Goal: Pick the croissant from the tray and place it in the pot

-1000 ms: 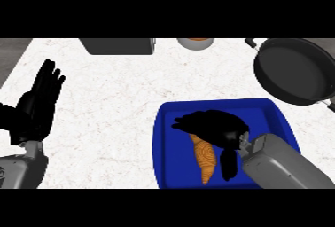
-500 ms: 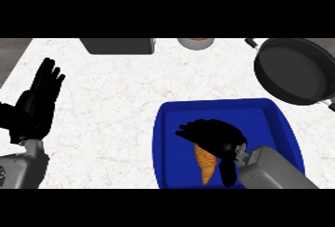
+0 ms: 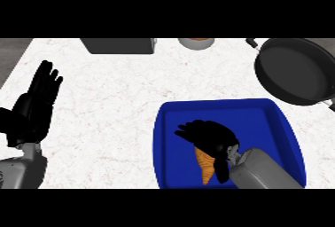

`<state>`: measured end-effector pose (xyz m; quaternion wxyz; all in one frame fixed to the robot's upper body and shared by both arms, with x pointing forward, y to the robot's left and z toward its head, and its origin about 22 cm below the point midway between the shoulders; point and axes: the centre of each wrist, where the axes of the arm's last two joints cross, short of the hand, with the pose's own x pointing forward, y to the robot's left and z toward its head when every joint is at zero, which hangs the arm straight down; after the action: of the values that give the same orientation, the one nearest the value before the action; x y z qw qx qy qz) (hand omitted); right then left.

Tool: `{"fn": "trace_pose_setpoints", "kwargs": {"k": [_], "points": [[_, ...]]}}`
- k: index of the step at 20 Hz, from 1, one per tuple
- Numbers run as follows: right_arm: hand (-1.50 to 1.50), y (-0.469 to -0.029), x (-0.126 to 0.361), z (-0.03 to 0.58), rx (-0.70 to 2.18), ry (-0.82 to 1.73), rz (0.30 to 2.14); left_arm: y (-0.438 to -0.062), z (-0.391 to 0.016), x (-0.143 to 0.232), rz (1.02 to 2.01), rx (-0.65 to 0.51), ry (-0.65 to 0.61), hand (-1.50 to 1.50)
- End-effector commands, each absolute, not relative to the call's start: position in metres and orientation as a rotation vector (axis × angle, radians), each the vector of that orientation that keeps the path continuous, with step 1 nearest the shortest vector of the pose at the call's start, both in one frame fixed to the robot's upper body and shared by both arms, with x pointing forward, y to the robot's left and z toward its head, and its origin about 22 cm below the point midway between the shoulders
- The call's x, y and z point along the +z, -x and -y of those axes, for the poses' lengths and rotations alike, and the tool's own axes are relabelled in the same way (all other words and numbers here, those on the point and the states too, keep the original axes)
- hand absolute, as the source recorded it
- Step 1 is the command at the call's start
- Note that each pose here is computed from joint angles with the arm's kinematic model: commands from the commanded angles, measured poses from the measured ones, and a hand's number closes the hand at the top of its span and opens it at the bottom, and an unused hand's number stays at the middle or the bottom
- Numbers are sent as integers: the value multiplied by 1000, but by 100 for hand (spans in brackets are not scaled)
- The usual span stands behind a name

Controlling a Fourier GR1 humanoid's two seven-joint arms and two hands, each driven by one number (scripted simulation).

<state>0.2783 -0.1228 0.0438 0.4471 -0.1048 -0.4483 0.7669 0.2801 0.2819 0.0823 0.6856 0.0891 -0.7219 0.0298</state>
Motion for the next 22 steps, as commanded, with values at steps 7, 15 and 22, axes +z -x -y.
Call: {"fn": "trace_pose_setpoints", "kwargs": {"k": [7,15,22], "points": [[-150,-273,9,138,1890,317,1080,-281,-281,88,1590,70,-213,0],[150,-293,-6,117,2068,261,1136,-293,-269,96,1603,64,-175,0],[150,-302,1,127,2050,252,1140,-277,-275,74,1618,74,-195,0]]}}
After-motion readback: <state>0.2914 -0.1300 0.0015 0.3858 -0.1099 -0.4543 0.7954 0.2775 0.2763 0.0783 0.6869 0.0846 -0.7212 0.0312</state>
